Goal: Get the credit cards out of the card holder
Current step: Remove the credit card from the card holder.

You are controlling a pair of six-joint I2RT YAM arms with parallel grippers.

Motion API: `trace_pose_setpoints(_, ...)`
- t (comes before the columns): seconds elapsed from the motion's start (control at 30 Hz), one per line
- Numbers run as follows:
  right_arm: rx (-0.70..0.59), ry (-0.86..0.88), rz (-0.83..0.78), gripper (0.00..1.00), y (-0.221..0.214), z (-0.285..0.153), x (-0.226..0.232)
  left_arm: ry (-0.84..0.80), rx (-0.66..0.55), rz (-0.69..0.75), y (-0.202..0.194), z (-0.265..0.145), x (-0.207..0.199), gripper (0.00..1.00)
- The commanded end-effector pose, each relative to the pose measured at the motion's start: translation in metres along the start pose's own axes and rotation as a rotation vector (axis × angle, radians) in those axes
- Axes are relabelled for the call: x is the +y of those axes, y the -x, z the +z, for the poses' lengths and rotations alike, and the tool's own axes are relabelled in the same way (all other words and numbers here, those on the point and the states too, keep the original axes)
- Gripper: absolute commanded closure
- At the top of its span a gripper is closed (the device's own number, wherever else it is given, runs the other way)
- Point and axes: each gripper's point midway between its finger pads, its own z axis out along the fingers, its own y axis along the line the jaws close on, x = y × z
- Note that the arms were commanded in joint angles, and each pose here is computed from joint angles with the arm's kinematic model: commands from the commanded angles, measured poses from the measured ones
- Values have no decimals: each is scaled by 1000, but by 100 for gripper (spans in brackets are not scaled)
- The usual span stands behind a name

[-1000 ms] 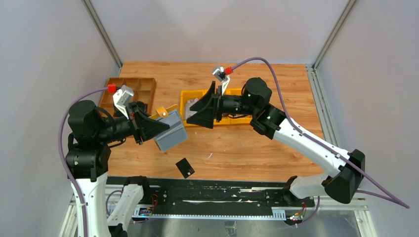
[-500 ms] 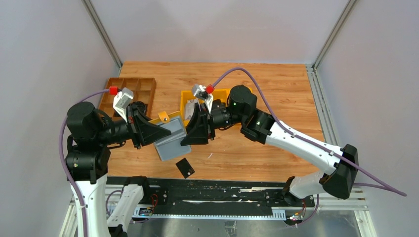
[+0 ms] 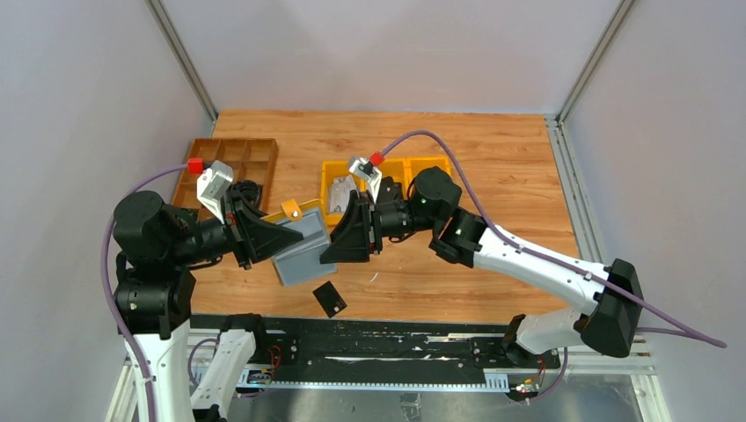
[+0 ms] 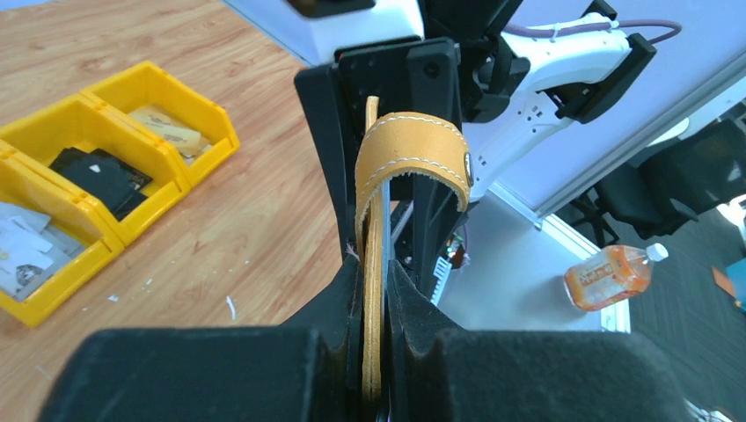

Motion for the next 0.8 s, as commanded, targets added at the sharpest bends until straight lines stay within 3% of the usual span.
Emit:
trace_pose_setpoints(0.0,-74,85,144,54,1,-2,20,101,-38,74,8,0,17,100)
trace_pose_setpoints(0.3,-136,84,149,52,-12,-8,21,219,-112,114,24,-5,31,100)
trace_pose_setpoints(0.47,-195,-39,63,63,-1,-7,12,195,-128,71,28,-4,23,100)
trace_pose_setpoints(0.67,-284,-138,34,84,14,-9,-1,165,-134,38,30,-3,15,100)
trace_pose_setpoints(0.77,-326,-171,36,87,20,-12,-5,155,-134,32,29,-4,11,100)
